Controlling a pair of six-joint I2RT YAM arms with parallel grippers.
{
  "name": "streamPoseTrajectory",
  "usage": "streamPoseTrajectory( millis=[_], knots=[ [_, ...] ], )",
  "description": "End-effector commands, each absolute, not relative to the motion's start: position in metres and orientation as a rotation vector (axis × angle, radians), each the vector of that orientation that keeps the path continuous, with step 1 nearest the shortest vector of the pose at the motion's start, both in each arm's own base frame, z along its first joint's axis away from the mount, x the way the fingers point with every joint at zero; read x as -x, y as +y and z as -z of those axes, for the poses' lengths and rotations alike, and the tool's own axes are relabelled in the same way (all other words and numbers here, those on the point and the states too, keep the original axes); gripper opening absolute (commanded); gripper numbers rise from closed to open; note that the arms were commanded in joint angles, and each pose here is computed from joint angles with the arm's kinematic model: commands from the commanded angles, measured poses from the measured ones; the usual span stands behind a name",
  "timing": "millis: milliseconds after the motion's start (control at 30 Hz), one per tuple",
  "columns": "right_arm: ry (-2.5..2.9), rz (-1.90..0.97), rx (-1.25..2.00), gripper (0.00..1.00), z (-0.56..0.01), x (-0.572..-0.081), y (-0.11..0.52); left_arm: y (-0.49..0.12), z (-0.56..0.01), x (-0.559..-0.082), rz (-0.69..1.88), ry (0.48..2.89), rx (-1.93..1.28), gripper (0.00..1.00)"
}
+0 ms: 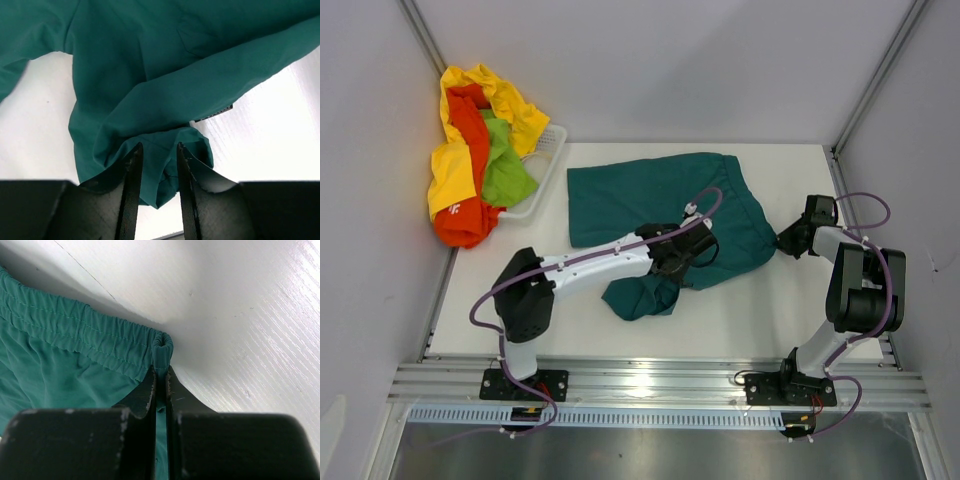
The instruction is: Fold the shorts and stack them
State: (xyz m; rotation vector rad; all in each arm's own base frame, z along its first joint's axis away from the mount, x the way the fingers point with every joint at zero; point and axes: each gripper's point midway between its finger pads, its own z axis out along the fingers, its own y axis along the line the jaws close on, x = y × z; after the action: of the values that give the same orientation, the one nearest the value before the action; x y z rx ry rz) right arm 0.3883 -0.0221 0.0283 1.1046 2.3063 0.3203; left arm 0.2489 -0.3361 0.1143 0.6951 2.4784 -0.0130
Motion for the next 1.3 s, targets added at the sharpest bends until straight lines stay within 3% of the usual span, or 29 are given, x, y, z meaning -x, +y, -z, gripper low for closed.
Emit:
streamPoseTrajectory(
  millis=[0,133,267,367,400,467,600,733,1000,1267],
  knots=[
    [2.269,-0.331,-1.082,0.0,-0.039,-0.4,-0.026,-0.34,-0.108,-0.244,0.049,2.483,-0.769,0.36],
    [2.269,-0.328,-1.086,0.0,-0.038,-0.4,-0.027,-0.337,-0.106,-0.239,0.072,2.488,-0.789,0.42],
    [2.271,-0.328,-1.092,0.0,-0.037,-0.399,-0.026,-0.334,-0.102,-0.238,0.058,2.495,-0.806,0.4],
    [2.273,-0.321,-1.093,0.0,-0.035,-0.399,-0.027,-0.328,-0.096,-0.243,0.034,2.512,-0.798,0.27],
    [2.27,-0.321,-1.093,0.0,-0.036,-0.399,-0.028,-0.327,-0.095,-0.244,0.027,2.515,-0.805,0.15],
    [2.268,-0.322,-1.094,0.0,-0.037,-0.4,-0.028,-0.326,-0.095,-0.246,0.008,2.506,-0.821,0.0],
    [2.263,-0.321,-1.094,0.0,-0.04,-0.401,-0.029,-0.323,-0.105,-0.244,0.006,2.466,-0.885,0.0],
    [2.259,-0.322,-1.097,0.0,-0.043,-0.406,-0.032,-0.335,-0.137,-0.226,0.211,2.356,-0.993,0.0],
    [2.261,-0.299,-1.111,0.0,-0.043,-0.412,-0.038,-0.351,-0.155,-0.126,0.542,2.232,-1.394,0.0],
    [2.265,-0.295,-1.123,0.0,-0.037,-0.414,-0.045,-0.324,-0.133,-0.034,0.641,2.168,-1.723,0.0]
  ],
)
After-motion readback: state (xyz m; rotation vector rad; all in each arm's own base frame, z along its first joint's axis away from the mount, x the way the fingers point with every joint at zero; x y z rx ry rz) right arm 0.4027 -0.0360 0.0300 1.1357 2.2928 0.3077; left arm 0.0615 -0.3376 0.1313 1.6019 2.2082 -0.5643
